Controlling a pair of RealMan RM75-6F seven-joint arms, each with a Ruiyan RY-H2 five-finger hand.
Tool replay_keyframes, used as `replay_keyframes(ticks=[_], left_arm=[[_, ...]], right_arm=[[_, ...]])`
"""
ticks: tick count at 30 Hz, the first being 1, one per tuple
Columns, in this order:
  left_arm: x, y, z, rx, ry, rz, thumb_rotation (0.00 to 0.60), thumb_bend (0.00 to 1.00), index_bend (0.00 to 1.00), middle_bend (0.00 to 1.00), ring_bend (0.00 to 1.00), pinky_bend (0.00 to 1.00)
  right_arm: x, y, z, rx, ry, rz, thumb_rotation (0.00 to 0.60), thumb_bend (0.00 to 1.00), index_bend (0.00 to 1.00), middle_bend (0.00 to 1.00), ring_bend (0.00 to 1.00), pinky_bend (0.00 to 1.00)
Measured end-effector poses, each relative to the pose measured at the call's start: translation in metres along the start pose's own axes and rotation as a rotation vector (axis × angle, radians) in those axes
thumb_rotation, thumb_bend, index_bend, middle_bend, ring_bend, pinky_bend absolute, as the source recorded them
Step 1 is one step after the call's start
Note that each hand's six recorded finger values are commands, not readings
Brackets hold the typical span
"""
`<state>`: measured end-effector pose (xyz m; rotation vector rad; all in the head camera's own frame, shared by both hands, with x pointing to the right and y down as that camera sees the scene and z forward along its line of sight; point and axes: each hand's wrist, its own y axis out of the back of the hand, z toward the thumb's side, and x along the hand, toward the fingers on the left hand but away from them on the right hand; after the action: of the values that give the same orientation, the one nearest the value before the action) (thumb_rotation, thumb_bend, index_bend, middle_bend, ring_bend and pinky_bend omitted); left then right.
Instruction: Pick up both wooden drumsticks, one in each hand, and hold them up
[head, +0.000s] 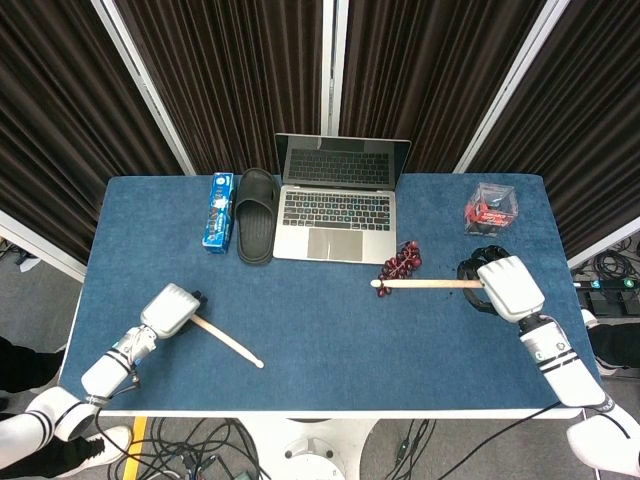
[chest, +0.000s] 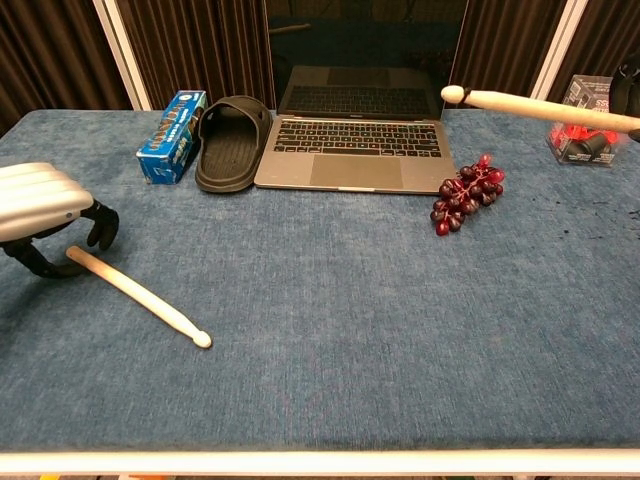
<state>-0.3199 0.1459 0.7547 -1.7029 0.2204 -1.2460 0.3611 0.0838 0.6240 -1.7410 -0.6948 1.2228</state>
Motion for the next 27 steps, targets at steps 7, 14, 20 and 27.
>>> replay_keyframes(ticks=[7, 14, 20, 27], left_arm=[[0.0005, -0.0037, 0.0040, 0.001, -0.002, -0.007, 0.600, 0.26, 0.50, 0.48, 0.73, 0.88], [0.0023, -0.0064, 0.0049, 0.010, -0.001, -0.013, 0.600, 0.27, 0.50, 0.50, 0.74, 0.88], [0.0028, -0.0072, 0.0058, 0.014, -0.006, -0.015, 0.600, 0.31, 0.53, 0.52, 0.74, 0.88], [0.0029, -0.0062, 0.0064, 0.008, -0.013, -0.008, 0.600, 0.38, 0.58, 0.58, 0.75, 0.88]], right_arm=[[-0.0008, -0.0039, -0.0010, -0.005, -0.002, 0.007, 0.600, 0.69, 0.61, 0.59, 0.29, 0.27], [-0.0004, -0.0065, -0.0022, 0.001, -0.006, 0.009, 0.600, 0.69, 0.61, 0.59, 0.29, 0.27], [0.0001, -0.0071, -0.0035, 0.003, -0.010, 0.013, 0.600, 0.69, 0.61, 0.59, 0.29, 0.27], [0.0007, -0.0084, -0.0033, 0.006, -0.011, 0.018, 0.600, 0.69, 0.61, 0.59, 0.29, 0.27]])
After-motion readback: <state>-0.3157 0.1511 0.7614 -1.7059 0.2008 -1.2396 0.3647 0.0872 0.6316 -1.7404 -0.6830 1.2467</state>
